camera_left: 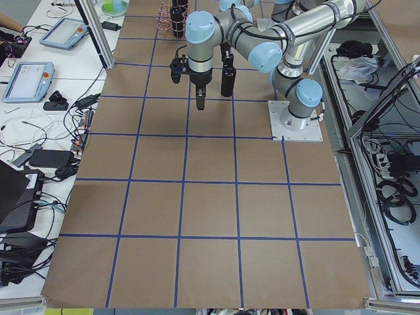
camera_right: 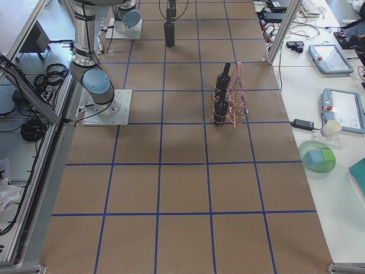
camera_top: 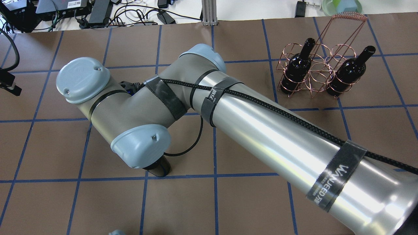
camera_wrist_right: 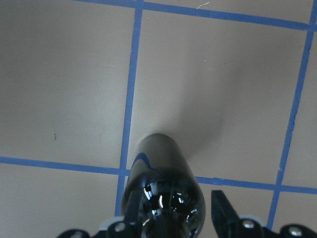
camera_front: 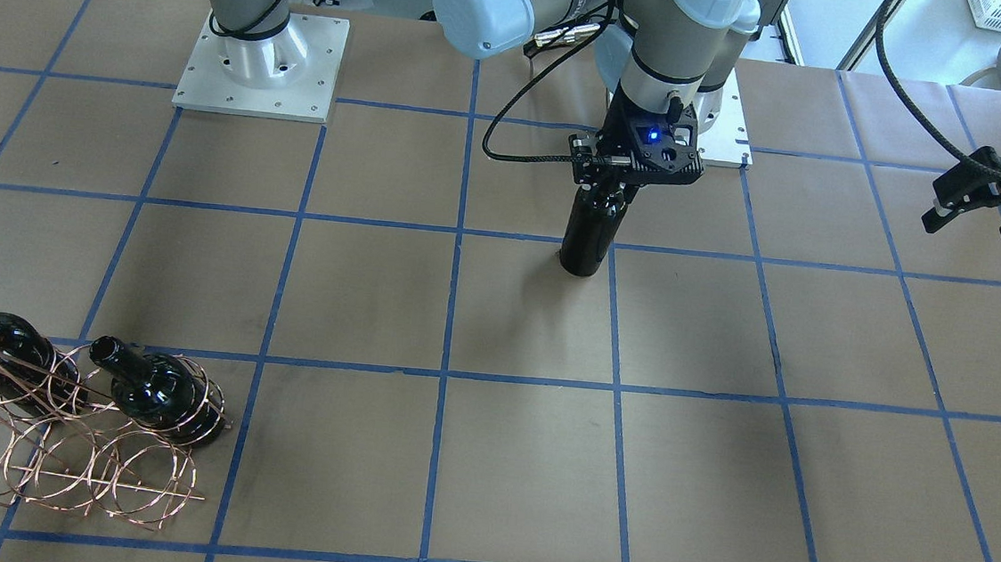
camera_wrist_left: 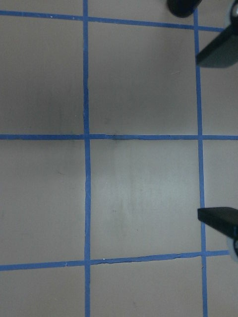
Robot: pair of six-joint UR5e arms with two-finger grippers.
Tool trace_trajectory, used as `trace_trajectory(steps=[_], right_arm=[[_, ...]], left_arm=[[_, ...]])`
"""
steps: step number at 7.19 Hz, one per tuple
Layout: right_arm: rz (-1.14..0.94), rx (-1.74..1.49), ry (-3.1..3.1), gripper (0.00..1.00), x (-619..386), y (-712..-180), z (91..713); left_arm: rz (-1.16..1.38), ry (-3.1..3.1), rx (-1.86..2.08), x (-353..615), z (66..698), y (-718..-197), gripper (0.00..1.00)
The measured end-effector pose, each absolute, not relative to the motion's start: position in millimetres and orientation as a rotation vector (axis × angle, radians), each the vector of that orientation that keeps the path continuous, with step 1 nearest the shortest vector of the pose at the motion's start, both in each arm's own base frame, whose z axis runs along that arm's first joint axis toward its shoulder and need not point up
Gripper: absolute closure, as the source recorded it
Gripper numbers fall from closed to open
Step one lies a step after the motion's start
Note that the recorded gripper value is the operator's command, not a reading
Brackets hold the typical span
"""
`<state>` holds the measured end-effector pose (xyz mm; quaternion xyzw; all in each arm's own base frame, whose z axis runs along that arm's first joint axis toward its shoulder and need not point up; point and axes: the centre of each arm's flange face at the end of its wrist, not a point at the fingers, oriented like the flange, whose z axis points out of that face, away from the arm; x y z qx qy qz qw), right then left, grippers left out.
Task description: Place wine into wine basket
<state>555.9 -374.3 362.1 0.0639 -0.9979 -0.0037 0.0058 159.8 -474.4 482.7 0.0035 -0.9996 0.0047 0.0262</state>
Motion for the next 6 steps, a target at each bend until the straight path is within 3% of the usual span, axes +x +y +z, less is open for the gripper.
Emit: trace_trajectory(steps=[1,3,4,5,6], right_arm=[[-0.022,0.2,-3.131,1.0,556.6,-373.5,362.1],[-0.038,0.202,-3.141,1.0,557.5,-372.4,361.9],[-0.043,0.203,-3.142,0.79,557.8,-372.3,361.4],[-0.045,0.203,-3.144,0.38,557.5,-373.0,361.4],[-0.048,0.197,-3.15,0.31,556.1,-374.9,362.8]], left_arm=[[0.015,-3.089,0.011,159.8,482.7,-474.4,0.0],[0.015,-3.089,0.011,159.7,483.0,-474.2,0.0],[0.016,-3.09,0.011,159.6,483.1,-474.2,0.0],[0.015,-3.089,0.01,159.6,482.9,-474.1,0.0],[0.014,-3.089,0.011,159.5,482.7,-474.1,0.0]])
